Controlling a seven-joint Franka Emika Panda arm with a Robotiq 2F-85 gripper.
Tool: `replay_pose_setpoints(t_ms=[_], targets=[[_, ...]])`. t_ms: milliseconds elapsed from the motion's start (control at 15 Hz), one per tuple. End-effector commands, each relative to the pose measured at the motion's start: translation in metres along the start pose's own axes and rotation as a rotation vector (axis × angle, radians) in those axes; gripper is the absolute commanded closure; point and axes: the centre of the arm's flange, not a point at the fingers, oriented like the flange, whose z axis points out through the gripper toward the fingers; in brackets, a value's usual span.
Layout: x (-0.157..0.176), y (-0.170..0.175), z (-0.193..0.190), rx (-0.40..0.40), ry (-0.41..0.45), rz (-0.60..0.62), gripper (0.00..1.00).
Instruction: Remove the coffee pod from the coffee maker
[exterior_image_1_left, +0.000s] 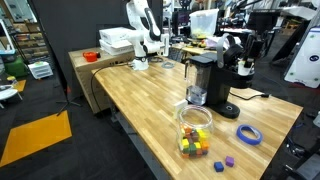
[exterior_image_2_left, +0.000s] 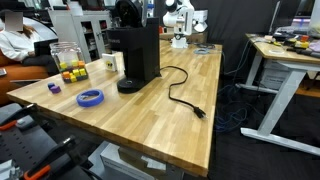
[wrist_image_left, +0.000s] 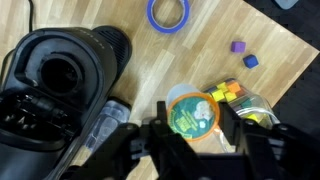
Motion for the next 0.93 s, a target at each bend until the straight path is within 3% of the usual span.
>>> replay_pose_setpoints(t_ms=[0,867], targets=[[0.009,0.005,0.014,0.029,-0.002,-0.018,0.72],[0.036,-0.019,0.065,0.098,-0.051,-0.025,0.72]])
